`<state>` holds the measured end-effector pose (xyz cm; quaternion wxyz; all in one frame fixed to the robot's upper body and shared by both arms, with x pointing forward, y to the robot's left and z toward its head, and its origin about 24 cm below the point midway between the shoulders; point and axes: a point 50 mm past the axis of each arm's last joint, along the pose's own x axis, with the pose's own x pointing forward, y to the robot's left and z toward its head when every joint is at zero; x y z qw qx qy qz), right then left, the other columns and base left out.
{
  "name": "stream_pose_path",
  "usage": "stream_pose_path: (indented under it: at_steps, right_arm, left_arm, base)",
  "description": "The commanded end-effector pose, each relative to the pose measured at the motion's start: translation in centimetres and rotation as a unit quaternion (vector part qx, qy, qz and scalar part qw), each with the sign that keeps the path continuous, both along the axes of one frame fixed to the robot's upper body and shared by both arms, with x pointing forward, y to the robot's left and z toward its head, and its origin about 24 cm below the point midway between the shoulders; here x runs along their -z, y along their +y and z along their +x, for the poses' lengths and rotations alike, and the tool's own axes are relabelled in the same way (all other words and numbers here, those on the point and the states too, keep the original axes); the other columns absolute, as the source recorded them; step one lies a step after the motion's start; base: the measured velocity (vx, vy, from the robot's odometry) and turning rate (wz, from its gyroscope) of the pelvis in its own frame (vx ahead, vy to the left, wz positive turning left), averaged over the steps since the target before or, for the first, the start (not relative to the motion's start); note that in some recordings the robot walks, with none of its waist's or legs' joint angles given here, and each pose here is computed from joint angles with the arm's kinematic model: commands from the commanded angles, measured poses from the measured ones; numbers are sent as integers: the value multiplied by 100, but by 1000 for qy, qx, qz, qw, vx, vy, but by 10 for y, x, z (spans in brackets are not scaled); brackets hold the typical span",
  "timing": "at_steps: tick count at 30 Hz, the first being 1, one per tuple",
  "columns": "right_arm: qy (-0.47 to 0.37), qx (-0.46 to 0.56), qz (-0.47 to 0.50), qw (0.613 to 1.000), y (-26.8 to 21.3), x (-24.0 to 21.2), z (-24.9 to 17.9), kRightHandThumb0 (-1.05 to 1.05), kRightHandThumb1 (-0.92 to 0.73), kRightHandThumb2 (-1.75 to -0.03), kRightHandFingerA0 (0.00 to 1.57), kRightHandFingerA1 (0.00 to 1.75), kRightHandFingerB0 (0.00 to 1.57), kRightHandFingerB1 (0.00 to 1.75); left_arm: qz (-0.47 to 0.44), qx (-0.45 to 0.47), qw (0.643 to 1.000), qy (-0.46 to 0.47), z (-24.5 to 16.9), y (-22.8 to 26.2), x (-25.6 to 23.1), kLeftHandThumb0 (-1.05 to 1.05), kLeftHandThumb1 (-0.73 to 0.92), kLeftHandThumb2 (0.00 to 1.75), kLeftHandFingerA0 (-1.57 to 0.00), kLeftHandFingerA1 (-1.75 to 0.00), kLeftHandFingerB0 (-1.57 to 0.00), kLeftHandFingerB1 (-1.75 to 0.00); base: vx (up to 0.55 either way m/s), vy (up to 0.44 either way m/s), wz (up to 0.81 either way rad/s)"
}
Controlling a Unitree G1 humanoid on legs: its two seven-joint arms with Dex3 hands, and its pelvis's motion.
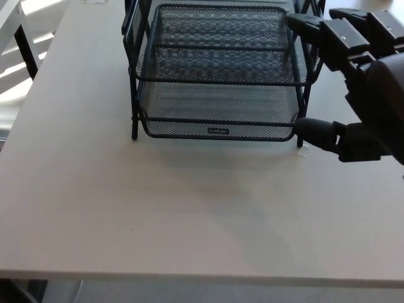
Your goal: The robot uses its right hand to grab the drawer kept on the middle of the desk and pull it out towards the robot
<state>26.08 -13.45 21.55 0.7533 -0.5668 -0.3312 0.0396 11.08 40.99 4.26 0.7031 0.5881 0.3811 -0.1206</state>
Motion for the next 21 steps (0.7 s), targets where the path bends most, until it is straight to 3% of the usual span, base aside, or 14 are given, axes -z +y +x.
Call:
stream_pose_path:
  at_steps: [1, 2, 4, 5, 6, 7, 17, 18, 20, 21]
  right_arm:
    - [-21, 3, -33, 999, 14, 1, 8, -90, -69, -61, 3, 42, 13, 36]
    - [-31, 1, -36, 999, 17, 2, 10, -88, -52, -94, 3, 46, 7, 45]
    - [-35, -3, -38, 999, 20, 3, 13, -88, -54, -96, 3, 45, 7, 45]
    - [-40, -9, -40, 998, 23, 7, 18, -87, -52, -95, 3, 40, 9, 42]
    - [-41, -11, -43, 998, 27, 10, 22, -88, -67, -61, 2, 42, 11, 35]
    - [-40, -11, -46, 998, 28, 10, 24, -87, -67, -60, 1, 40, 9, 35]
    - [-62, -15, -61, 996, 49, 23, 46, -91, -61, -59, 0, 41, 7, 35]
    - [-63, -13, -64, 996, 50, 24, 48, -82, -46, -94, 1, 27, 7, 33]
    - [-65, -13, -63, 996, 52, 24, 50, -82, -45, -93, 2, 29, 7, 35]
    - [-68, -10, -65, 995, 53, 26, 52, -87, -59, -59, 0, 39, 7, 34]
  left_arm:
    - [5, 1, 1000, 6, 1, 1, -1, -33, 68, 60, -59, -87, -57, -60]
    - [4, 3, 1000, 7, 1, 1, -2, -32, 68, 60, -59, -86, -58, -59]
    - [5, 5, 1000, 4, 1, 1, -1, -32, 67, 60, -60, -85, -59, -59]
    - [-2, 5, 1000, 0, 1, -1, -1, -32, 70, 60, -59, -88, -58, -63]
    - [-5, 2, 1000, 0, 1, -1, -1, -32, 69, 61, -58, -87, -57, -62]
    - [-5, 0, 1000, 2, 1, -1, -1, -32, 68, 60, -58, -86, -57, -62]
    - [-4, 5, 1000, 0, 2, -1, 0, -31, 68, 60, -60, -87, -60, -62]
    - [-4, 6, 1000, 0, 2, -1, 0, -33, 68, 60, -61, -86, -59, -61]
    - [-4, 4, 1000, 1, 2, -1, 0, -32, 67, 61, -60, -85, -59, -59]
    - [-3, 6, 1000, 0, 1, 0, 0, -32, 68, 60, -60, -86, -59, -59]
  base:
    - [0, 0, 0]
    - [0, 0, 0]
    - [0, 0, 0]
    - [0, 0, 0]
    - [0, 0, 0]
    - [0, 0, 0]
    - [0, 0, 0]
    - [0, 0, 0]
    - [0, 0, 0]
    - [0, 0, 0]
